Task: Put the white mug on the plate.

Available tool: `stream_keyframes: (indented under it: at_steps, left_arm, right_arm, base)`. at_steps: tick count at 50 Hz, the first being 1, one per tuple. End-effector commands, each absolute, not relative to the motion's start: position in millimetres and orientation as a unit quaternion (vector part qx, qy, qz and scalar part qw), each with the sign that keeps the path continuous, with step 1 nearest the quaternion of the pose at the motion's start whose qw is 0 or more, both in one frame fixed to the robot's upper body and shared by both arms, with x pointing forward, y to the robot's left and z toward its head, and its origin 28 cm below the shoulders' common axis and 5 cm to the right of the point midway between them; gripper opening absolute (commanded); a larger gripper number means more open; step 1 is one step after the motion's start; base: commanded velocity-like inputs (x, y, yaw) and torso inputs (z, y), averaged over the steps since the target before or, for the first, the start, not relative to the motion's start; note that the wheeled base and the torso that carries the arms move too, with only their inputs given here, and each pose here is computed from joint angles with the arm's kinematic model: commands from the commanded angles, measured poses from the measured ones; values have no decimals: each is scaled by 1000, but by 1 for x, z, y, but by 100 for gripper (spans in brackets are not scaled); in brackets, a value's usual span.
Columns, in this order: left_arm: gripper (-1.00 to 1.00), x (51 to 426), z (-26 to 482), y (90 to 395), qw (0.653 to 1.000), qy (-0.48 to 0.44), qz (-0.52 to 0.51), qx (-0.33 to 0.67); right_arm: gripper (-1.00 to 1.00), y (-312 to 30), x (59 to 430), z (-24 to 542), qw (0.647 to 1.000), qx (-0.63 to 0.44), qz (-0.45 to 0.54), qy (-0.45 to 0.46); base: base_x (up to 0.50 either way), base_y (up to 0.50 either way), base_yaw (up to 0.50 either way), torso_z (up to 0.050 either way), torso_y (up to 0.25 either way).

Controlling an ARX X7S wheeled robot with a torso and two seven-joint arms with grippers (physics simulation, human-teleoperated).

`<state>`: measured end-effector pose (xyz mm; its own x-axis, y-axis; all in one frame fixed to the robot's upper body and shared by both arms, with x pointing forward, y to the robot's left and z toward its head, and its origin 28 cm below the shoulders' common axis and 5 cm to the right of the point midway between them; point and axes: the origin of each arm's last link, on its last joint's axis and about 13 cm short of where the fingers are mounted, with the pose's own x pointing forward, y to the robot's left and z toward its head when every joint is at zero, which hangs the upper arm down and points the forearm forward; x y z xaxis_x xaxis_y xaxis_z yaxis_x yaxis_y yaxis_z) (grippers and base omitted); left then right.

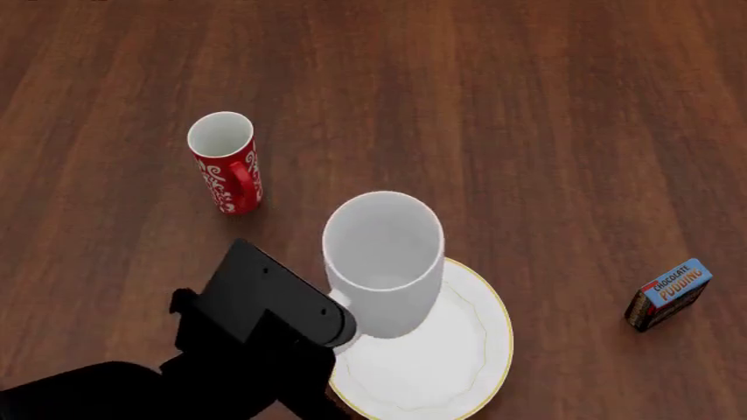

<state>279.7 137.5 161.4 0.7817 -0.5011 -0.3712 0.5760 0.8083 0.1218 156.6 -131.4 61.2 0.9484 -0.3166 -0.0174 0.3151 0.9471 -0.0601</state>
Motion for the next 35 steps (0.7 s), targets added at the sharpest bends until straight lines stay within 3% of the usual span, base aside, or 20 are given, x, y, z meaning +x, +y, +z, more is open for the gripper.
stream_keyframes:
  at_steps: [1, 35]
  left_arm:
    - [-100, 290, 160, 127, 935, 153, -296, 124]
    - [-100, 304, 132, 126, 923, 196, -317, 97]
  right_arm:
    - [100, -131, 156, 60, 987, -27, -160, 14]
    - [100, -132, 154, 55, 987, -24, -161, 19]
  base:
    - [0, 0, 0, 0, 0]
    - [0, 0, 0, 0, 0]
